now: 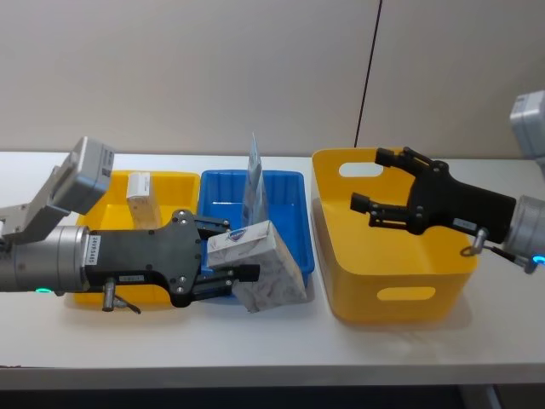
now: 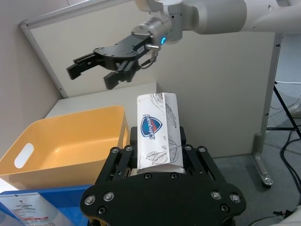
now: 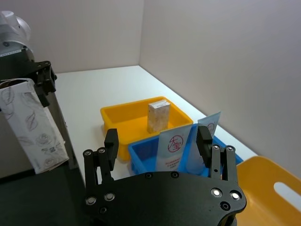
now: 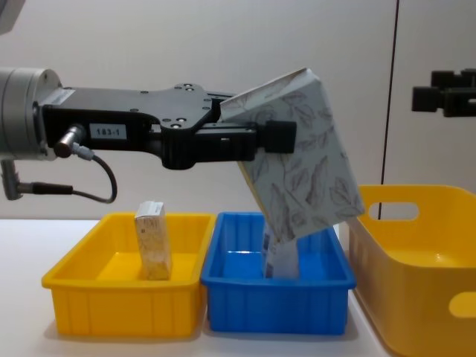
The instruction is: Bimanual collaborative sorting of washing and personal care products
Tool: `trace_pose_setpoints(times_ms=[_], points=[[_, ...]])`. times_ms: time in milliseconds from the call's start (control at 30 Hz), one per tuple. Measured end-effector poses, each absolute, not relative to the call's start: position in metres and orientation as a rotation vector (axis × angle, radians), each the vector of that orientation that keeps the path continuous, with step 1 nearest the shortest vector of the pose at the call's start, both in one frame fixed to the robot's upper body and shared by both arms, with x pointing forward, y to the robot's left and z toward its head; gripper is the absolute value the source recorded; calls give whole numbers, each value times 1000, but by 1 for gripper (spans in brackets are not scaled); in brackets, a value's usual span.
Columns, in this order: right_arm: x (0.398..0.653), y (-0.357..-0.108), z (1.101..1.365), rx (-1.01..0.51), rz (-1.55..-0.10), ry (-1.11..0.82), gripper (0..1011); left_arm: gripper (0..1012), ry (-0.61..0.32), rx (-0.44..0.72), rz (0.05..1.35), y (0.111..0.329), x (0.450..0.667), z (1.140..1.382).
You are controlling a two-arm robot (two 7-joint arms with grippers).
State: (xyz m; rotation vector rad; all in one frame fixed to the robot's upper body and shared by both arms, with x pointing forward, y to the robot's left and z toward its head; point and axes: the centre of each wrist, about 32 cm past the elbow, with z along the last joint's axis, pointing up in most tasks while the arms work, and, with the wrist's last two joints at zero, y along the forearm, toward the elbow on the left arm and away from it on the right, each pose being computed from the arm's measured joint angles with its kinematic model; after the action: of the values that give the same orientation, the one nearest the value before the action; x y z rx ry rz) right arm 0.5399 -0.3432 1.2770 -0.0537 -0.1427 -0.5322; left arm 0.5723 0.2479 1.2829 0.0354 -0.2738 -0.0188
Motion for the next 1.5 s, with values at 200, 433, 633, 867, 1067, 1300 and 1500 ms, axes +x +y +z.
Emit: trace_pose_setpoints(times_ms=[200, 433, 633, 867, 1067, 1300, 1500], points=[[526, -348, 1275, -57, -542, -116, 1000, 378, -274, 35, -19, 248, 572, 1283], [505, -351, 1271, -51, -540, -86, 1000, 378, -274, 35, -19, 248, 572, 1283], [494, -352, 1270, -48, -511, -73, 1000, 378, -274, 35, -19, 248, 572, 1283], [492, -351, 1269, -52, -452, -69, 1000, 378, -274, 35, -19, 248, 572, 1283], [499, -349, 1270, -56, -400, -74, 1000, 378, -274, 35, -19, 248, 572, 1283], [511, -343, 1270, -61, -345, -81, 1000, 378, -274, 35, -19, 248, 572, 1283], [521, -337, 1269, -73, -298, -90, 1000, 378, -274, 35, -19, 248, 572, 1283]])
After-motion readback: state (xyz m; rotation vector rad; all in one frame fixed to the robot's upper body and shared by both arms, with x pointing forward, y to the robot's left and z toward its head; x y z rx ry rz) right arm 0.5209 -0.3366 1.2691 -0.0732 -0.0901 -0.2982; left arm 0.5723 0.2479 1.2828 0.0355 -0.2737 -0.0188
